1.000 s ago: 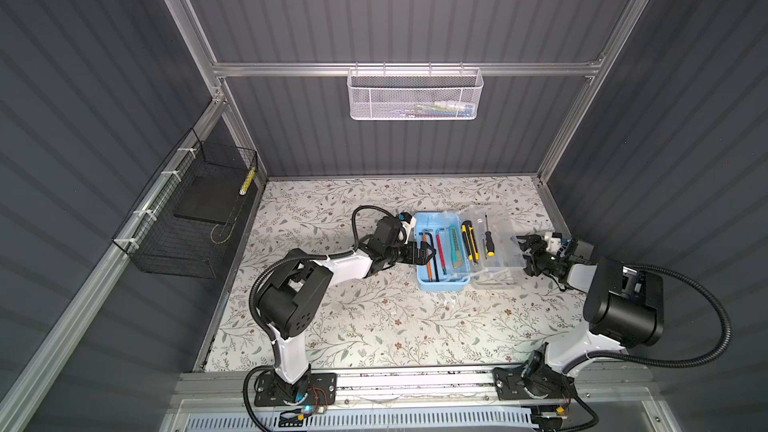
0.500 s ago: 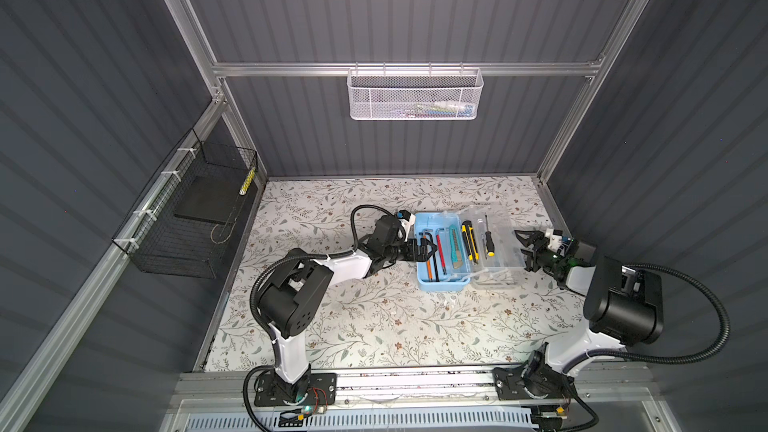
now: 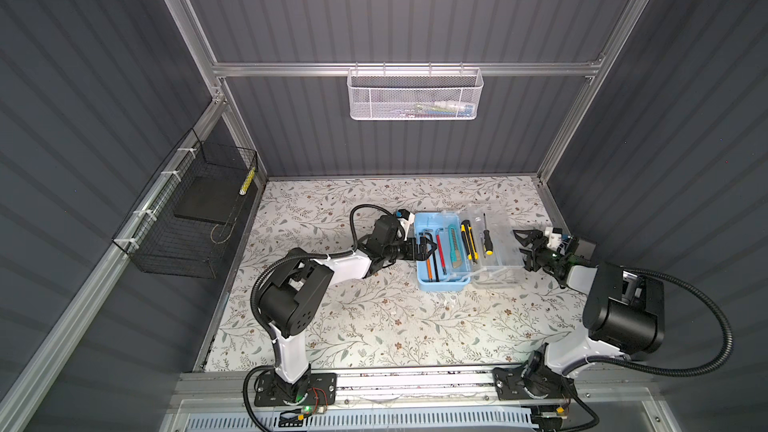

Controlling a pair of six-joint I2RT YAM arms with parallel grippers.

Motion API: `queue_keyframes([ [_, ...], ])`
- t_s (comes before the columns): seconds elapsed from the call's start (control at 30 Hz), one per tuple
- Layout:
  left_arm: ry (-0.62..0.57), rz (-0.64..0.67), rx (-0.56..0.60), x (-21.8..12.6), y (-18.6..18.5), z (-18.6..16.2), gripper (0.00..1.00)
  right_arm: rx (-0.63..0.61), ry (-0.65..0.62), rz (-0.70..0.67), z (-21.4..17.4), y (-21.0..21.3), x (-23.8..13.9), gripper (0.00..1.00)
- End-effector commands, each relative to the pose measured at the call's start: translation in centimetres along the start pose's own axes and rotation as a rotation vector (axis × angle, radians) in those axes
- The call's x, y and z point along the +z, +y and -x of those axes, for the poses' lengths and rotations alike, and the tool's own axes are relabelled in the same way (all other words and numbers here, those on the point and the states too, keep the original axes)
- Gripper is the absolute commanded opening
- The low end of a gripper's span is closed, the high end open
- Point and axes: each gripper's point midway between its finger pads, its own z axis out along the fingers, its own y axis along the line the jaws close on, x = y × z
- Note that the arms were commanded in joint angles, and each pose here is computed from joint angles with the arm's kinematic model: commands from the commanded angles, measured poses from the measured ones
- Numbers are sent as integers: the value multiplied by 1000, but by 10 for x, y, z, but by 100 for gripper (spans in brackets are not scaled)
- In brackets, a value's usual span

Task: Pack the tool kit

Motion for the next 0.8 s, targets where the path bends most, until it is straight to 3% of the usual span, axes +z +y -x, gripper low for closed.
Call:
queue_keyframes([
  [0.0, -30, -114, 10, 5, -19, 4, 100, -3, 101, 98, -23, 19, 6, 83],
  [0.37, -38, -110, 14, 4, -17, 6, 100, -30, 129, 214, -42, 71, 6, 83],
  [0.77, -61, -130, -2, 3, -15, 7, 100, -151, 151, 142, -74, 113, 0, 85],
])
